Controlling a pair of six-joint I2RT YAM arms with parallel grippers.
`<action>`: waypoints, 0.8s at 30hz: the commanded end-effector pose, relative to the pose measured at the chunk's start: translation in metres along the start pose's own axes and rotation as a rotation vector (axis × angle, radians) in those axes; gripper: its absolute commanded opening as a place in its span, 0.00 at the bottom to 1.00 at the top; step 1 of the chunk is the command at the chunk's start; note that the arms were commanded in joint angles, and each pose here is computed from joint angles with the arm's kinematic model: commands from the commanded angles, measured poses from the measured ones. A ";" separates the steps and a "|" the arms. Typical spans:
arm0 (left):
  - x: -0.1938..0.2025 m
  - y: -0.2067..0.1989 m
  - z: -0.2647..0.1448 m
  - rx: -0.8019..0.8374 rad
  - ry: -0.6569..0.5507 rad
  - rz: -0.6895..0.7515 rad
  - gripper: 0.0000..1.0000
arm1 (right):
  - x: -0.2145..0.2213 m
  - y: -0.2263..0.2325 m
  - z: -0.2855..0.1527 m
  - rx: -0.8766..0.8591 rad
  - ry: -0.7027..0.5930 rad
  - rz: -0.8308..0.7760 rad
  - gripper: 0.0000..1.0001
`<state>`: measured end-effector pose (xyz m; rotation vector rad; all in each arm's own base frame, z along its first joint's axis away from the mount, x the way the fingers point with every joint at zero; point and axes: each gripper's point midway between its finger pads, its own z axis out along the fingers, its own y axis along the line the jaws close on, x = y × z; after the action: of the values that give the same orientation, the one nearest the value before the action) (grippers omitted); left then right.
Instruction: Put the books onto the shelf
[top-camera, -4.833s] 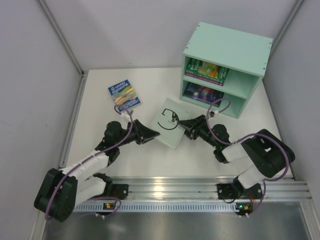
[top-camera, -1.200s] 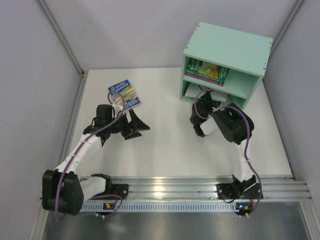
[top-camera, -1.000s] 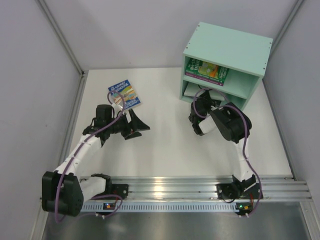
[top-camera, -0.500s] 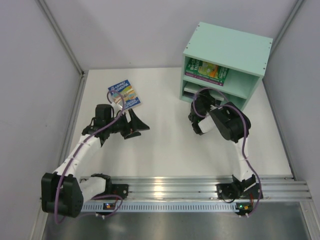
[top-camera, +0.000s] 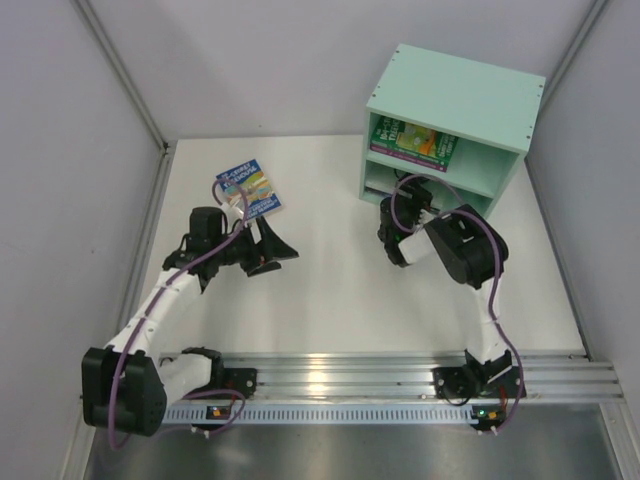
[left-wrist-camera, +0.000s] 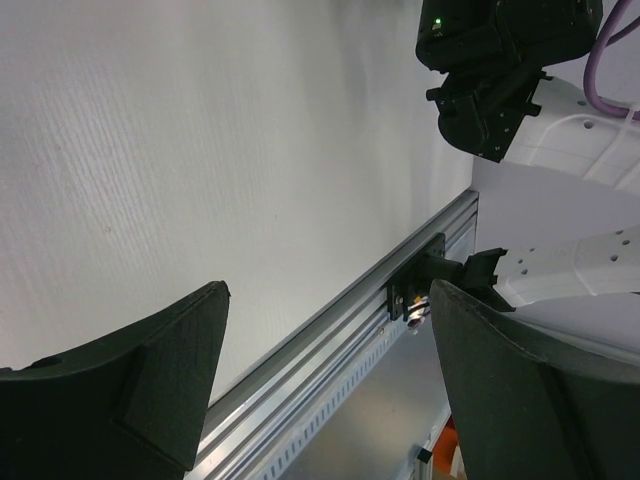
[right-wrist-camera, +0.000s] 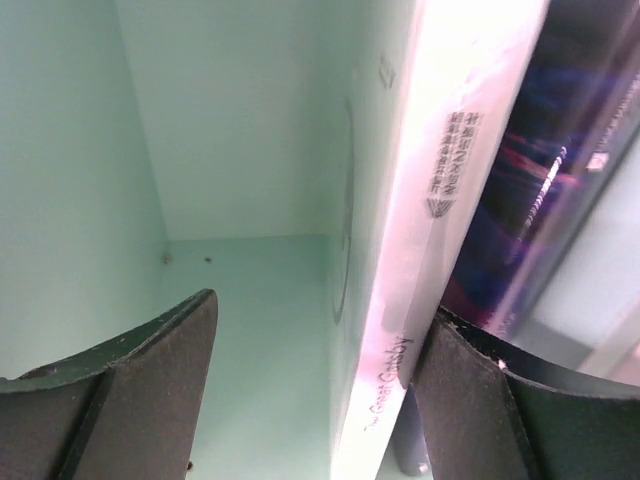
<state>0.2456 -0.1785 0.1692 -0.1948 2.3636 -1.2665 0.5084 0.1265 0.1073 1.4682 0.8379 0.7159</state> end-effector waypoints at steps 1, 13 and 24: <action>-0.010 -0.019 -0.010 0.035 -0.041 0.069 0.86 | 0.015 0.041 -0.008 -0.007 0.110 0.147 0.73; -0.006 -0.015 -0.013 0.021 -0.053 0.077 0.86 | 0.034 0.007 -0.027 0.200 0.262 0.006 0.74; -0.002 -0.010 -0.014 0.005 -0.055 0.080 0.86 | 0.026 0.000 -0.039 0.213 0.304 -0.010 0.58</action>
<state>0.2394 -0.1743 0.1769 -0.1756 2.3394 -1.2307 0.4905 0.1653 0.0793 1.5855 1.2120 0.8117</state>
